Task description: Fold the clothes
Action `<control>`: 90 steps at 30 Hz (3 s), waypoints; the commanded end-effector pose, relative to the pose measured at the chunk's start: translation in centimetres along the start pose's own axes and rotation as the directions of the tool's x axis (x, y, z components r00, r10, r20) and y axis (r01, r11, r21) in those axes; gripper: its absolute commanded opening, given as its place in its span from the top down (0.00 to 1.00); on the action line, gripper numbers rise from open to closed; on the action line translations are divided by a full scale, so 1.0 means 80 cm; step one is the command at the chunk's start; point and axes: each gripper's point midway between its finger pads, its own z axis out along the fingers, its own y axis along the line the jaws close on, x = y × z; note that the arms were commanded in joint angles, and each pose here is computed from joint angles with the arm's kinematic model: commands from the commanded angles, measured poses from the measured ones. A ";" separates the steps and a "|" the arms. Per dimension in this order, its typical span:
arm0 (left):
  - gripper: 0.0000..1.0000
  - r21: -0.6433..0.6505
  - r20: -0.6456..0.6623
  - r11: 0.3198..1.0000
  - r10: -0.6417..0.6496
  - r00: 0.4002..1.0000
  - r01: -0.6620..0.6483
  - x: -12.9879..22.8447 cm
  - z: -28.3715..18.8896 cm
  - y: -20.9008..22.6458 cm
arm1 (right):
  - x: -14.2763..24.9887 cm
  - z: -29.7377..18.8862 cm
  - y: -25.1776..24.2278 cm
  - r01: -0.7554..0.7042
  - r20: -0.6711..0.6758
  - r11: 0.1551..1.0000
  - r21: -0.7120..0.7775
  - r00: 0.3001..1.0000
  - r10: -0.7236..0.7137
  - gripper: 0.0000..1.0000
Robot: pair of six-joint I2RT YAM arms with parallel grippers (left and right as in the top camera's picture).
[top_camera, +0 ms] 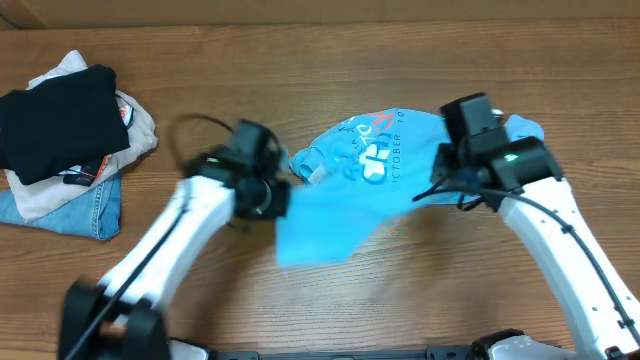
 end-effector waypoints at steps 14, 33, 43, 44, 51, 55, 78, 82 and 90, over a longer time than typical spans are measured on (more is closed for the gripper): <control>0.96 -0.077 0.347 0.991 -0.078 0.935 0.111 -0.037 -0.155 0.054 | -0.010 0.037 -0.057 -0.152 -0.113 0.988 0.012 0.982 0.153 0.57; 0.96 -0.078 0.347 0.991 -0.078 0.935 0.111 -0.037 -0.155 0.054 | 0.025 0.156 0.003 -0.064 -0.364 0.987 -0.149 0.931 0.006 0.85; 0.96 -0.154 0.451 0.977 -0.062 0.891 0.146 -0.064 -0.181 0.074 | -0.054 0.117 0.015 -0.067 -0.221 0.977 -0.202 0.975 0.021 0.96; 0.96 -0.201 0.545 0.960 -0.055 0.837 0.194 -0.088 -0.214 0.091 | -0.102 0.082 0.021 -0.047 -0.131 0.971 -0.234 0.991 0.017 0.96; 0.96 -0.146 0.771 0.915 -0.133 0.622 0.377 -0.125 -0.356 0.143 | -0.186 -0.048 -0.028 -0.008 0.066 0.995 -0.098 0.998 0.014 0.96; 0.96 -0.100 0.741 0.916 -0.193 0.643 0.390 -0.110 -0.354 0.152 | -0.127 -0.036 -0.071 0.002 -0.127 0.998 0.055 0.992 0.005 0.95; 0.96 0.026 0.557 0.939 -0.298 0.775 0.343 -0.072 -0.302 0.117 | -0.106 0.036 0.085 0.139 -0.090 0.906 -0.400 0.978 -0.190 0.59; 0.96 0.023 0.547 0.938 -0.301 0.781 0.346 -0.071 -0.297 0.119 | -0.101 0.052 0.151 0.241 -0.020 0.862 -0.447 0.960 -0.279 0.59; 0.96 0.021 0.513 0.933 -0.317 0.797 0.358 -0.073 -0.282 0.125 | -0.087 0.115 0.283 0.395 0.135 0.756 -0.521 0.913 -0.384 0.52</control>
